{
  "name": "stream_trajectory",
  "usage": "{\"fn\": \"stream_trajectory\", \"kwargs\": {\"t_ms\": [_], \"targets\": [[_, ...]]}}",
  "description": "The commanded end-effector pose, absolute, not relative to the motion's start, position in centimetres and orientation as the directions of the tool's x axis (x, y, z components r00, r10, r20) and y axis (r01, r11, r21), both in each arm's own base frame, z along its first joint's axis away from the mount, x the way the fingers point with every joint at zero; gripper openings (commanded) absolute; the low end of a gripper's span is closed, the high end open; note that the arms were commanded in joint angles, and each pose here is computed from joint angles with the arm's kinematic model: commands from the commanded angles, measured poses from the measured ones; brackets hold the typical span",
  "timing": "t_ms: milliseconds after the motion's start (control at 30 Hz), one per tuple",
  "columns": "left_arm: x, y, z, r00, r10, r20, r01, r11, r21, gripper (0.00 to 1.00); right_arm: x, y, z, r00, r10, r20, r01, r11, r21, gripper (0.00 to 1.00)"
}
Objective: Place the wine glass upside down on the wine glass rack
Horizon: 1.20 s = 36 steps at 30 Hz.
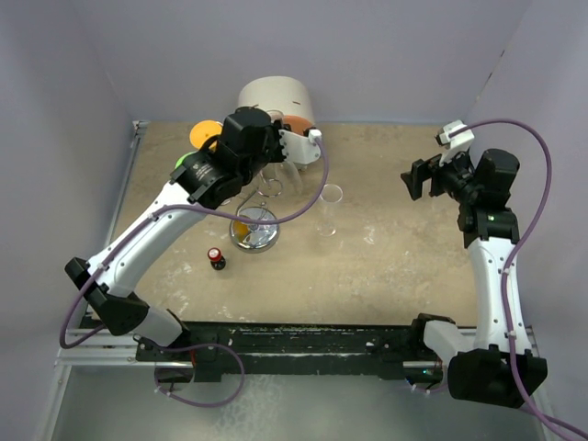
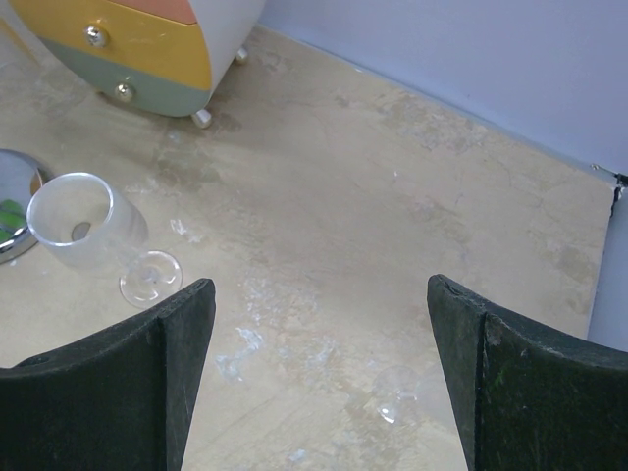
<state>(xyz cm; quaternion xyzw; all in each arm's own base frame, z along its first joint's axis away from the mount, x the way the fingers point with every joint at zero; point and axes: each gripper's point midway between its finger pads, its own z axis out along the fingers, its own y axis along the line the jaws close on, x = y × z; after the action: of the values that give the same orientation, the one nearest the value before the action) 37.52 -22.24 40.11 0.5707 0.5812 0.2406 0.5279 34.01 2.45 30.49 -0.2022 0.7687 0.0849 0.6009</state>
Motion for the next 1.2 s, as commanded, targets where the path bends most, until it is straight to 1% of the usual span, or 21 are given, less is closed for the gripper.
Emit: {"fn": "stream_trajectory", "kwargs": {"t_ms": [0, 333, 567, 833, 1167], "targets": [[35.9, -22.1, 42.1, 0.261, 0.884, -0.387, 0.401, 0.265, 0.877, 0.0, 34.1, 2.3, 31.7, -0.136, -0.231, -0.963, -0.414, 0.897, -0.156, 0.91], [35.0, -22.3, 41.3, 0.281, 0.881, -0.381, 0.443, 0.233, 0.866, 0.0, 34.1, 2.1, 31.7, -0.132, -0.233, -0.963, -0.412, 0.897, -0.161, 0.91], [34.1, -22.8, 40.6, 0.315, 0.872, -0.373, 0.489, 0.188, 0.852, 0.0, 34.2, 2.1, 31.6, -0.133, -0.233, -0.963, -0.411, 0.898, -0.16, 0.91], [33.1, -24.1, 40.7, 0.366, 0.832, -0.416, 0.534, 0.178, 0.827, 0.0, 34.1, 2.0, 31.5, -0.136, -0.232, -0.963, -0.413, 0.897, -0.157, 0.91], [33.5, -25.7, 41.3, 0.391, 0.803, -0.45, 0.545, 0.192, 0.816, 0.0, 34.1, 1.9, 31.5, -0.135, -0.231, -0.964, -0.414, 0.897, -0.157, 0.92]]}}
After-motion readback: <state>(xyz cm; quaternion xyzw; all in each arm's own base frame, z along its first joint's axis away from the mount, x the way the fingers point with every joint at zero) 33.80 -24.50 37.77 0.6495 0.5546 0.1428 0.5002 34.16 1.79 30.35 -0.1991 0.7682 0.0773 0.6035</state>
